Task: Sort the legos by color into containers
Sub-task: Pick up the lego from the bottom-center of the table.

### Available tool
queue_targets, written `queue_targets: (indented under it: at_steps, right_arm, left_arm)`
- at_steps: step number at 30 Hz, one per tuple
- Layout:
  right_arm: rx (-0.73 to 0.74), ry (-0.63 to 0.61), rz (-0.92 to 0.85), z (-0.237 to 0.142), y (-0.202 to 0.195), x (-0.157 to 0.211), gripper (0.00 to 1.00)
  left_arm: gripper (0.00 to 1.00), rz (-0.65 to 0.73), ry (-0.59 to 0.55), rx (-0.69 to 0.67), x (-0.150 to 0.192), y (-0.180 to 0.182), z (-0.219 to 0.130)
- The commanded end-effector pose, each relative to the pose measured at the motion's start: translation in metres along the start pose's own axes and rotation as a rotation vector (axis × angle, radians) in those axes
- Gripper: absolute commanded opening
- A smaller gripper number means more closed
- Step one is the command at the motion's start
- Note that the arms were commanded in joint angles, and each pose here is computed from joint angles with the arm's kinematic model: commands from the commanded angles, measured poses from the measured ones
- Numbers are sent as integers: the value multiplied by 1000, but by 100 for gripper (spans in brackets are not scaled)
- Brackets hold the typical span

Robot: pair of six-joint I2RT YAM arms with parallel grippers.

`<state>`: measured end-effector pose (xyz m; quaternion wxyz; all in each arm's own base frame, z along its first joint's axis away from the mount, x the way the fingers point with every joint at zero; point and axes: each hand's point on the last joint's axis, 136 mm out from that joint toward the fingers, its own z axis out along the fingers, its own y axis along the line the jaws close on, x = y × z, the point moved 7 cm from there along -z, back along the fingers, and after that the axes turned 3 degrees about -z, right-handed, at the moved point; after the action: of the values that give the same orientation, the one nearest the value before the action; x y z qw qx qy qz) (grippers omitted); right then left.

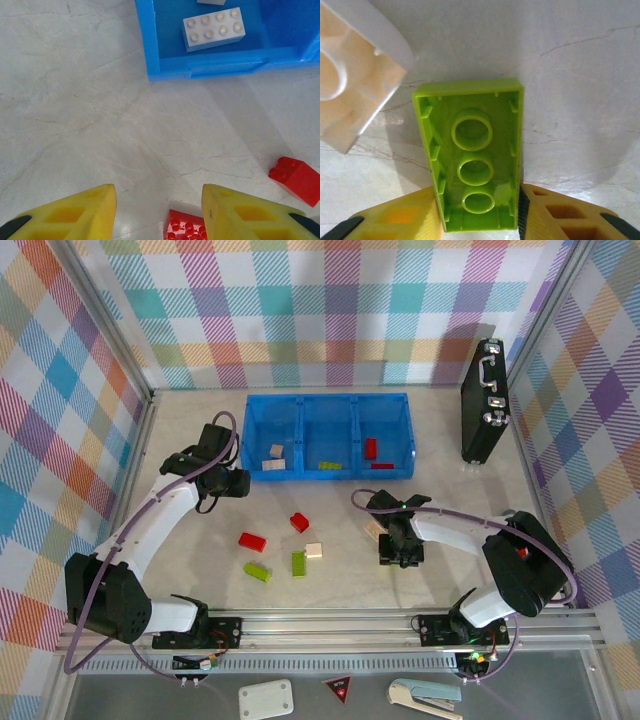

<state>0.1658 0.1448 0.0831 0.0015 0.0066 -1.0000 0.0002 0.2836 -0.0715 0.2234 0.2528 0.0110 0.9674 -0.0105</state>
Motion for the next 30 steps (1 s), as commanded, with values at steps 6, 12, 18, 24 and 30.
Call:
queue_targets:
  at_steps: [6,12,18,24,30]
  right_arm:
    - [31,1,3,0,-3,5,40]
    - [33,-17,-10,-11,-1,3,39]
    - [24,-44,-27,-31,4,-2,39]
    - [10,-83,-53,-57,11,-11,39]
    - [-25,-135,-89,-81,29,-30,39]
  left_arm:
    - [48,16,8,3,1,1,4]
    - [48,18,6,-5,2,2,4]
    - [48,19,7,-16,3,3,4]
    - [48,21,1,-14,3,3,3]
    - [48,17,1,-7,4,3,2]
